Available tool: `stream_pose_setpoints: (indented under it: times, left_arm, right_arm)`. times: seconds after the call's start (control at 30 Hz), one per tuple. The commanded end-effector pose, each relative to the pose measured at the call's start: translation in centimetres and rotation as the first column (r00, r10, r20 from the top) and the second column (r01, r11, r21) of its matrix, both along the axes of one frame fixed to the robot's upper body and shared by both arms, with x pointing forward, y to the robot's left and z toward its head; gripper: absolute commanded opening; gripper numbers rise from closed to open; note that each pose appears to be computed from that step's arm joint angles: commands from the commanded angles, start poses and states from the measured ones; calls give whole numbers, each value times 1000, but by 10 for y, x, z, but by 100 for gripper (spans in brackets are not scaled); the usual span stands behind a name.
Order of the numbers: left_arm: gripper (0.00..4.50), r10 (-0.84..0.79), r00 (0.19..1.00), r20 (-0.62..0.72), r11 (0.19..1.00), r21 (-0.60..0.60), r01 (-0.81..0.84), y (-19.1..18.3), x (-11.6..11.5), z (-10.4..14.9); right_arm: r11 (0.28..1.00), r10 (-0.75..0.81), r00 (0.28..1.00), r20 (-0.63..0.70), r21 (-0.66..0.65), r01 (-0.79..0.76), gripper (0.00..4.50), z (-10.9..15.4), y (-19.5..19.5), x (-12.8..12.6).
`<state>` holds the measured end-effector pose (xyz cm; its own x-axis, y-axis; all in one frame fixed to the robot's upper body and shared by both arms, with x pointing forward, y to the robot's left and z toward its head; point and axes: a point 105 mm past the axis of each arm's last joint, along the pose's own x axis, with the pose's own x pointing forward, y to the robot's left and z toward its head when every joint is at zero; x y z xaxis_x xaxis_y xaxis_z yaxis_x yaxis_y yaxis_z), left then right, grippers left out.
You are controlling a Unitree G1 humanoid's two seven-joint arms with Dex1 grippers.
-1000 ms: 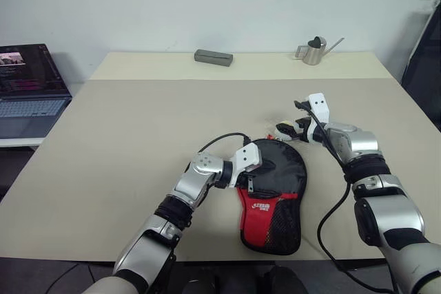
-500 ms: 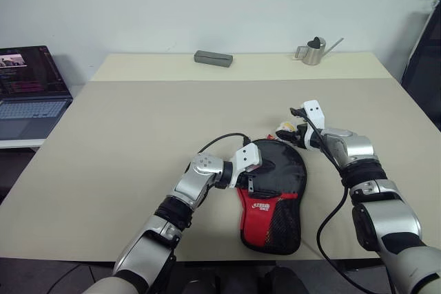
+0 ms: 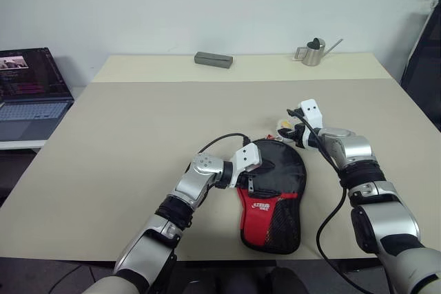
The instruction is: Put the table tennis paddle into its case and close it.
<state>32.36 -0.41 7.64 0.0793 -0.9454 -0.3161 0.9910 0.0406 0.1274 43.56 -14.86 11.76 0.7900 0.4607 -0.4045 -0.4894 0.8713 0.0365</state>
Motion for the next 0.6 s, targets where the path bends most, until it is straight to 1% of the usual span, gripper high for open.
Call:
stream_pose_setpoints:
  times: [0.03,0.2,0.37,0.47,0.6]
  left_arm:
    - [450,34,995,-98,996,89,-26,11,-7,-36]
    - [450,43,992,-120,994,107,-31,15,-9,-45]
    - [450,38,990,-133,994,109,-24,16,-9,-46]
    - [450,42,990,-136,993,111,-27,17,-8,-46]
    - [450,45,989,-140,993,112,-29,17,-8,-47]
  right_arm:
    - [1000,-4,995,102,-25,7,64,27,-9,4]
    - [998,-7,993,121,-68,15,64,35,-26,-1]
    - [993,-25,993,116,-113,38,64,35,-50,-10]
    - [991,-32,995,97,-128,45,64,32,-63,-20]
    - [989,-9,998,58,-148,17,64,27,-73,-39]
